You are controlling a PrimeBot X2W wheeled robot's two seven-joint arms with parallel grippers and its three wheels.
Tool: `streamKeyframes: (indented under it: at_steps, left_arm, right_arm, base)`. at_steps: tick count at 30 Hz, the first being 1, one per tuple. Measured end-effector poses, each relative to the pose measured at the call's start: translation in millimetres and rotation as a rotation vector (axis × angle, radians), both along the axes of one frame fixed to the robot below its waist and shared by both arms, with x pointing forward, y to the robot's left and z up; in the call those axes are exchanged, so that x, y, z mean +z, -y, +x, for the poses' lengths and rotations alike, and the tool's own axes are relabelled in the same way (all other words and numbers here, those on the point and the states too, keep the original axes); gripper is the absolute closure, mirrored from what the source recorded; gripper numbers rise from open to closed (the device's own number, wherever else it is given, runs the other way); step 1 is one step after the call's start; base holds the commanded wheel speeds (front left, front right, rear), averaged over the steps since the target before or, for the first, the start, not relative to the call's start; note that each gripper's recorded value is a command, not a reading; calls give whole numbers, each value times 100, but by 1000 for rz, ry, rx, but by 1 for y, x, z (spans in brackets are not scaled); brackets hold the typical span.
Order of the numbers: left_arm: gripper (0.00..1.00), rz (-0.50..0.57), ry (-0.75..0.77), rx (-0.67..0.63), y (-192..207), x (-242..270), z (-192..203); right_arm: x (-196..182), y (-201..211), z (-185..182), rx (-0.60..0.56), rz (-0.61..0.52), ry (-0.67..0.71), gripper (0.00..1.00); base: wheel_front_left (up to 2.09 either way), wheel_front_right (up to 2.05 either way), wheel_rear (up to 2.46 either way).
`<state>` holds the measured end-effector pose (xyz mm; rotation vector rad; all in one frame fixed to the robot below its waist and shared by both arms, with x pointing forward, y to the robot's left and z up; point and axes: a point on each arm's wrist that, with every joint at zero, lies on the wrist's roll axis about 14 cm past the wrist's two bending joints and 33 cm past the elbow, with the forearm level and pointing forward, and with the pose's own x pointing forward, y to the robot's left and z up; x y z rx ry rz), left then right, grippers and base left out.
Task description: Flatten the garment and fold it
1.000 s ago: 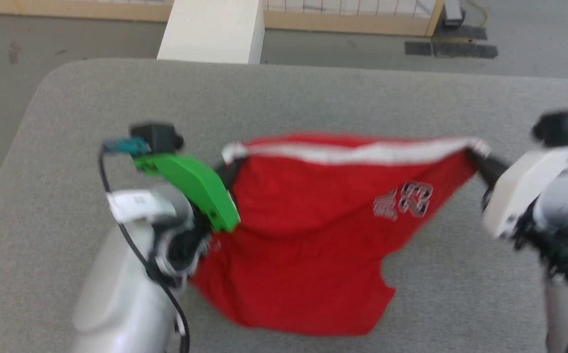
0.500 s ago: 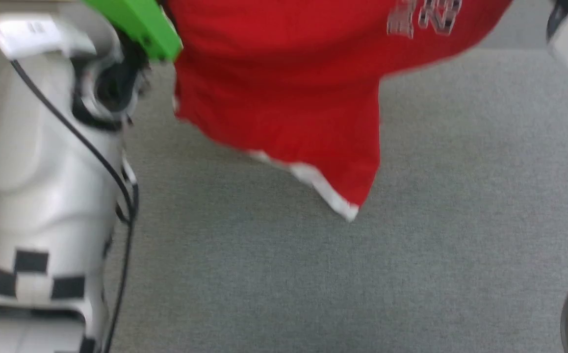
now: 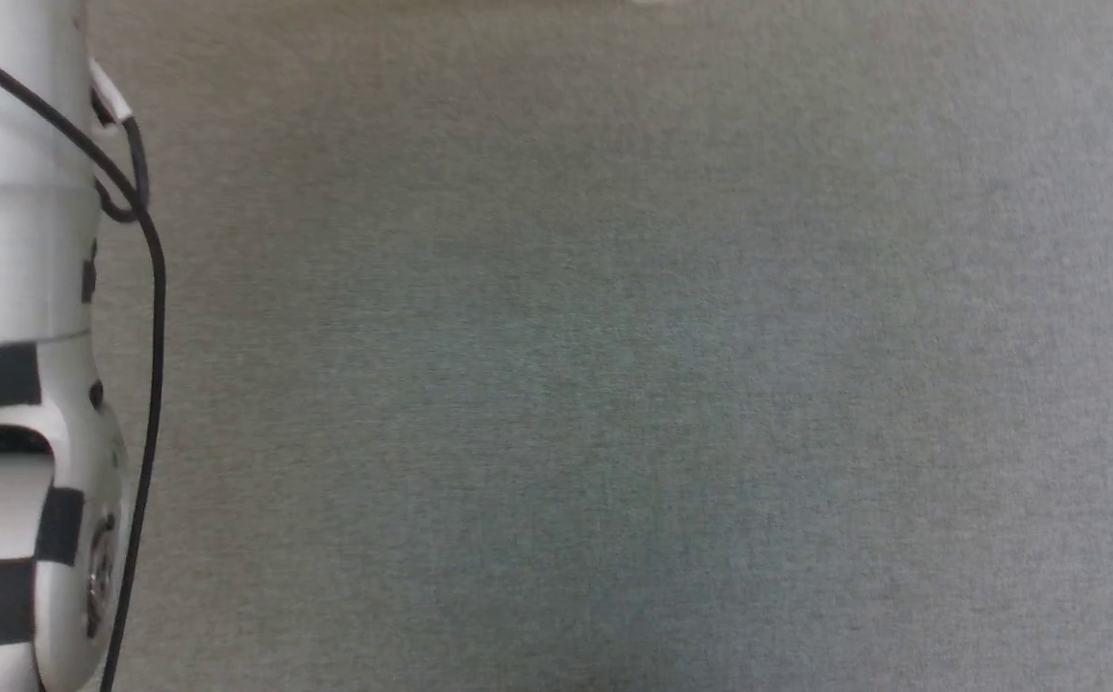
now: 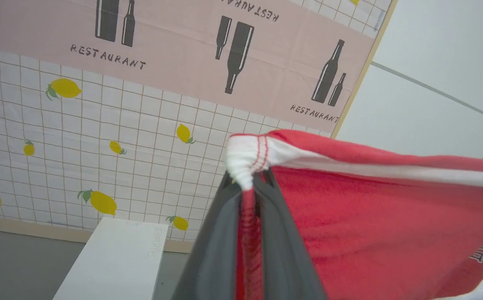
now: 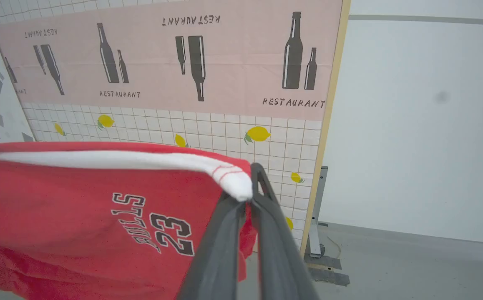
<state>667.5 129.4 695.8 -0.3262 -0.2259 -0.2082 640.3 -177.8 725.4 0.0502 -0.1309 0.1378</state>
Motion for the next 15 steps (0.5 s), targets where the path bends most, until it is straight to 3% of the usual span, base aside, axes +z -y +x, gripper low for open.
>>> streamKeyframes:
  at_steps: [4,9,15]
  left_arm:
    - [100,-33,33,-2,4,-17,16]
    - [100,-67,14,-35,12,-49,25]
    - [100,-75,-39,-70,17,-83,11]
  right_arm:
    - [-2,6,13,-25,-9,51,100]
    - [-32,1,24,-4,-18,-5,100]
    - [-61,-9,11,56,-2,-63,100]
  base:
    - [0,0,0]
    - [0,0,0]
    - [0,0,0]
